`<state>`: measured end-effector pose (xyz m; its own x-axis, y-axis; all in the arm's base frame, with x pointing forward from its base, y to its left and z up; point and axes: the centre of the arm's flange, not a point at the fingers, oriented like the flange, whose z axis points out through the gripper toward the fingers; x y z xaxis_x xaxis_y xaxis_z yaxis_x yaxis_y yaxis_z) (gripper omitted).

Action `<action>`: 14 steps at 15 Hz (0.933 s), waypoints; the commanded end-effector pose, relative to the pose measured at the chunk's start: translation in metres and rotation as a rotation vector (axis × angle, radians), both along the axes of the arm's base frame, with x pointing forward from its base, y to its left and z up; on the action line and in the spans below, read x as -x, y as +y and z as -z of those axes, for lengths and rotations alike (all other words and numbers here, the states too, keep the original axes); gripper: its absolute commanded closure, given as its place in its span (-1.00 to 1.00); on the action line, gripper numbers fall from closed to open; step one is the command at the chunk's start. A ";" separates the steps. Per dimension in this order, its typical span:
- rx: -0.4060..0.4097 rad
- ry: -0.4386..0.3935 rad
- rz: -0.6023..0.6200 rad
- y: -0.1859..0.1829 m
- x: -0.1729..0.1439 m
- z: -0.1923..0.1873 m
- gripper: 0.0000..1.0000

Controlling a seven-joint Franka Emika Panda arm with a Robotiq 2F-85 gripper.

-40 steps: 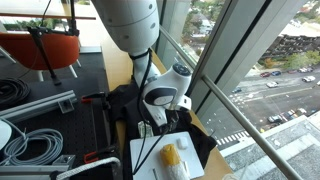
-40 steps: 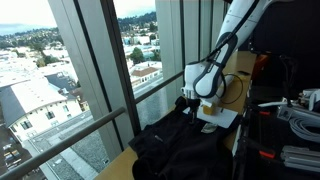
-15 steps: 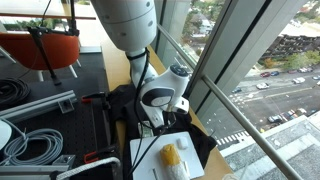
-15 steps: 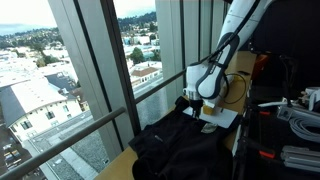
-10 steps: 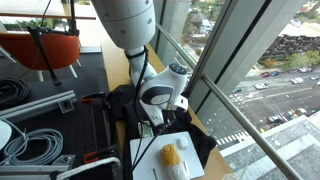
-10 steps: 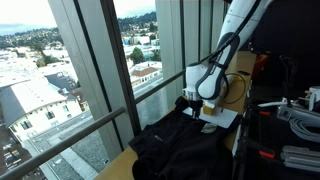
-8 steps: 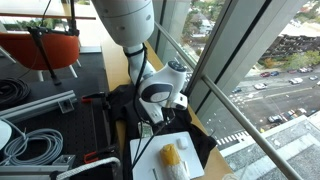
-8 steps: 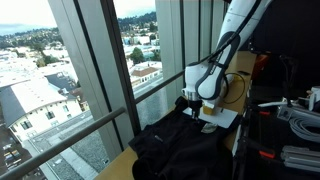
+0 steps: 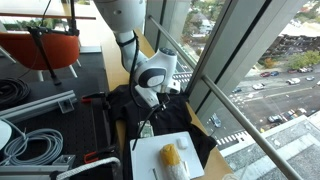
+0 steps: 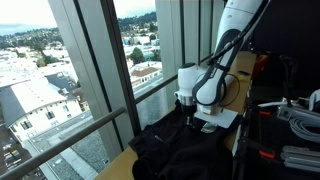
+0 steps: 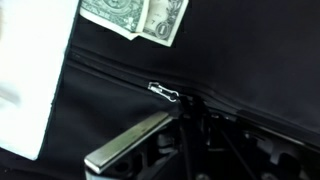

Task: Close the zip of the lid

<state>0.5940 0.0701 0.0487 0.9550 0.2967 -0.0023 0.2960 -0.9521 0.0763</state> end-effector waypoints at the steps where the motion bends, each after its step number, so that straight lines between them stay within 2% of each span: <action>1: 0.020 -0.002 -0.031 0.047 0.004 -0.008 0.96; 7: 0.028 -0.014 -0.099 0.109 0.014 -0.008 0.96; 14: 0.026 -0.029 -0.164 0.159 0.020 -0.013 0.96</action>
